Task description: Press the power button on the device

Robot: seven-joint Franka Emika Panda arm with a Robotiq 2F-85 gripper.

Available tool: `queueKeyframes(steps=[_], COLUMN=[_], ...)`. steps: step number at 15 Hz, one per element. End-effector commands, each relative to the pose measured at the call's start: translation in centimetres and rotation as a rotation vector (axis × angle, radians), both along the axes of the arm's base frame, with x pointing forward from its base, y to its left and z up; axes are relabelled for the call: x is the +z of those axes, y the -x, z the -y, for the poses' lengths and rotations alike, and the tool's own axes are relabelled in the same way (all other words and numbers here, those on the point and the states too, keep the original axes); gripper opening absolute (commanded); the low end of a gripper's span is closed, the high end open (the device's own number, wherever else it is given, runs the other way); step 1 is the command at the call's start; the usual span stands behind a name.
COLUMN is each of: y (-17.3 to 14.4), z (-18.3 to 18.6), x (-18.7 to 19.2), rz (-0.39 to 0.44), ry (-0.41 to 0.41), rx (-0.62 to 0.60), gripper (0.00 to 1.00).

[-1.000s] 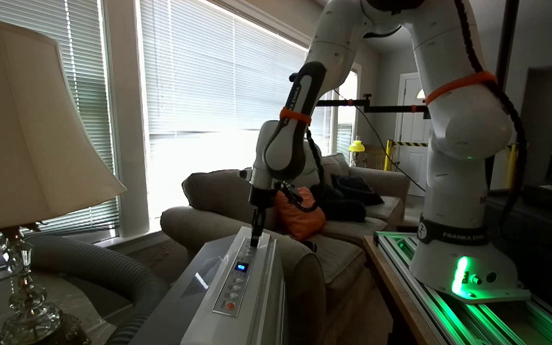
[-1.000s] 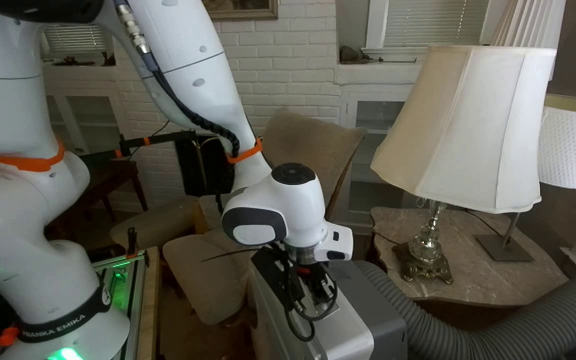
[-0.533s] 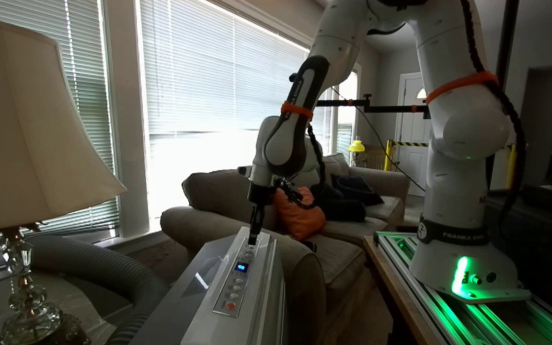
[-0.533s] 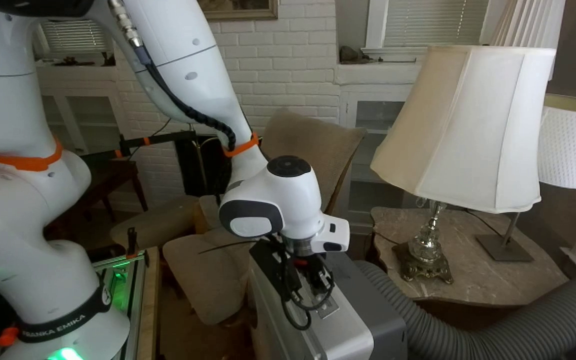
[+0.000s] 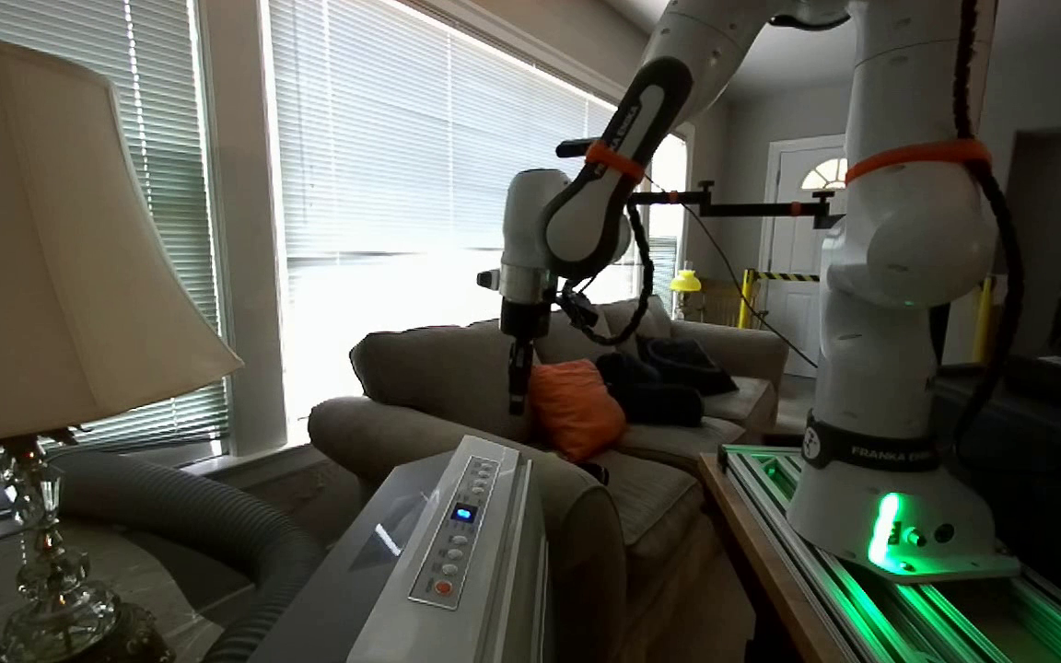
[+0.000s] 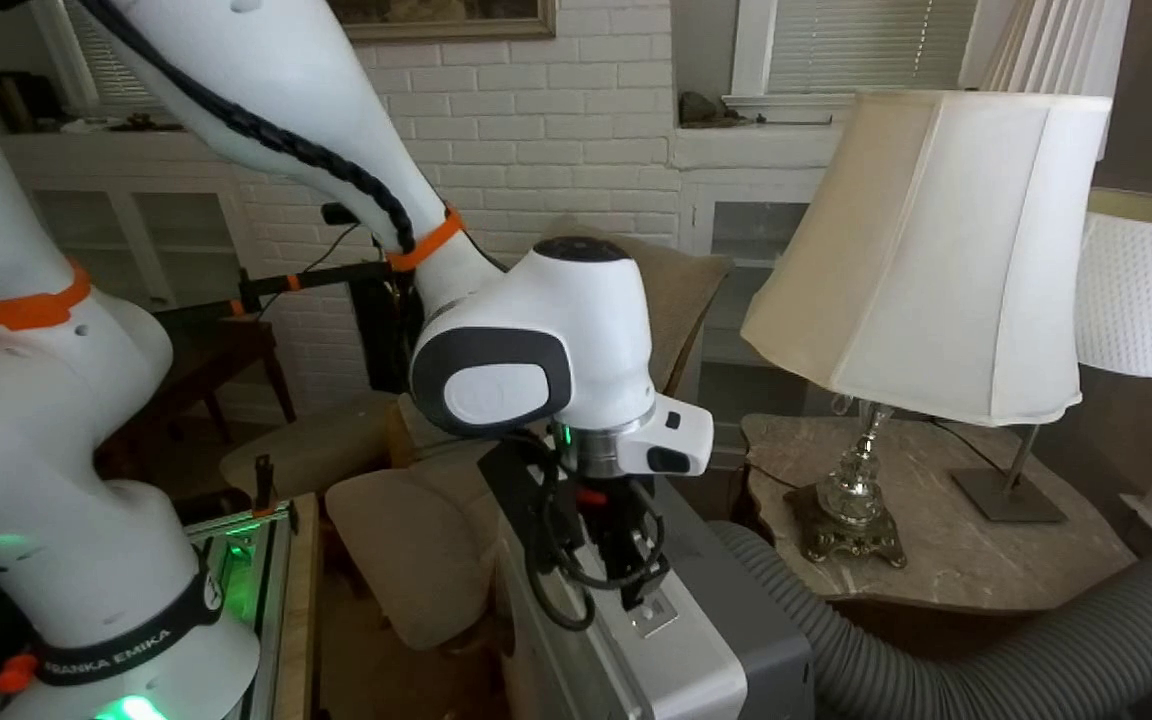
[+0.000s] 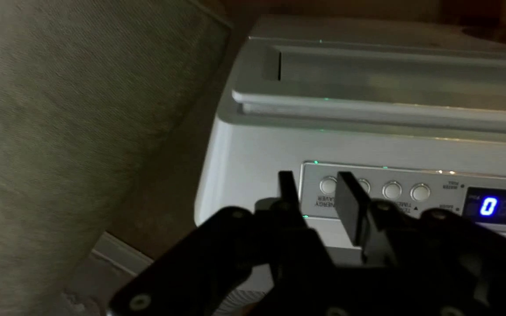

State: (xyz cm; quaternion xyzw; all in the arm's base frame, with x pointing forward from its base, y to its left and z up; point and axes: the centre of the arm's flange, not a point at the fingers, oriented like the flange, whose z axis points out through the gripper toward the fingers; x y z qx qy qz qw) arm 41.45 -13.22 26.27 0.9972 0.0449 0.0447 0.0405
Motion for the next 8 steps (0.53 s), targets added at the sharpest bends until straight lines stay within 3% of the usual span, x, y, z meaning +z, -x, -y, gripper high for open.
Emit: queueKeyframes(steps=[1,6,8], y=[2.2,3.5,3.8], z=[-1.3,-2.2,-1.9], x=[5.1,9.9,11.6], rz=[-0.11,-0.23,-0.264], ry=[0.024,0.011,0.003], rx=[-0.059,-0.123,-0.129], gripper=[0.62,0.99,1.0])
